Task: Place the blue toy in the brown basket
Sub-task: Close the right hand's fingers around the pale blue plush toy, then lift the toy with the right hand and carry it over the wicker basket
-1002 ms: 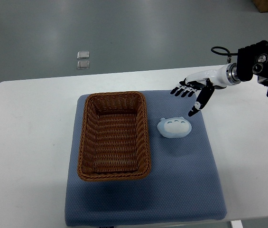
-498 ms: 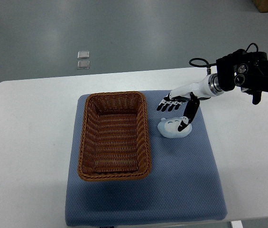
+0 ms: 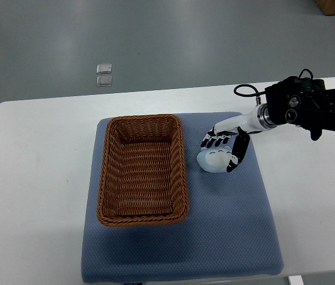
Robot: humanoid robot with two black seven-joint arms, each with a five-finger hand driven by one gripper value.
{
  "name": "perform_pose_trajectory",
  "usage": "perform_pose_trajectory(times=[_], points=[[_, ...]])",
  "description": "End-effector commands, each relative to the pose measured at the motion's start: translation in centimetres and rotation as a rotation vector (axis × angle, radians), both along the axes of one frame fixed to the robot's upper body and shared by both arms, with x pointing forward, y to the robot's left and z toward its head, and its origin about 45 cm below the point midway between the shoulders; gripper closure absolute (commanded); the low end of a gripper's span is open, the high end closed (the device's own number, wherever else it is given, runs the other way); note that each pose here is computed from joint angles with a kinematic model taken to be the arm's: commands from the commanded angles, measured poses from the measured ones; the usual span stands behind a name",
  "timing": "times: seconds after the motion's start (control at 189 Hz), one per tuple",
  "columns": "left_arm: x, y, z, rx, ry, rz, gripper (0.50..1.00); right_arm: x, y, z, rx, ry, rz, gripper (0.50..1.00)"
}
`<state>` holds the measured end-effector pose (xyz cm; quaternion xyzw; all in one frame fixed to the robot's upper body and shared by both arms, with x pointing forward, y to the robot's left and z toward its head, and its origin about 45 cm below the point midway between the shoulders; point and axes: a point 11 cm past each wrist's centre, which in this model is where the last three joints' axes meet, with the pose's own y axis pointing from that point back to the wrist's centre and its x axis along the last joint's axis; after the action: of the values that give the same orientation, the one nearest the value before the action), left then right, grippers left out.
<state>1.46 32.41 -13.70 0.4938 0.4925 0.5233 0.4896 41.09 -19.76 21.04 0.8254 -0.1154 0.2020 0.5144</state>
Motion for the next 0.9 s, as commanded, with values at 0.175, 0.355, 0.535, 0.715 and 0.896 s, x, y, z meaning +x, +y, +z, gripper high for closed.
perform_pose_trajectory(times=[0.175,0.355,0.535,0.715,0.896], points=[[0.0,0.0,0.0,0.002,0.001,-0.002,0.5,0.2,-0.4,-1.0,-0.008,-0.002,-0.021,0.617],[0.0,0.0,0.0,0.002,0.001,-0.002,0.5,0.0,-1.1,-1.8,-0.029,0.001,-0.028,0.722],[-0.1,0.2,0.0,0.006,0.002,-0.002,0.5,0.2,-1.9,-1.9,-0.045,-0.011,-0.027,1.0],[-0.1,0.2,0.0,0.006,0.002,-0.002,0.5,0.9,-2.8,-0.1,-0.04,-0.035,-0.048,1.0],[-0.1,0.2,0.0,0.006,0.002,-0.002,0.5,2.0,-2.3,4.8,-0.012,-0.109,-0.026,1.0]])
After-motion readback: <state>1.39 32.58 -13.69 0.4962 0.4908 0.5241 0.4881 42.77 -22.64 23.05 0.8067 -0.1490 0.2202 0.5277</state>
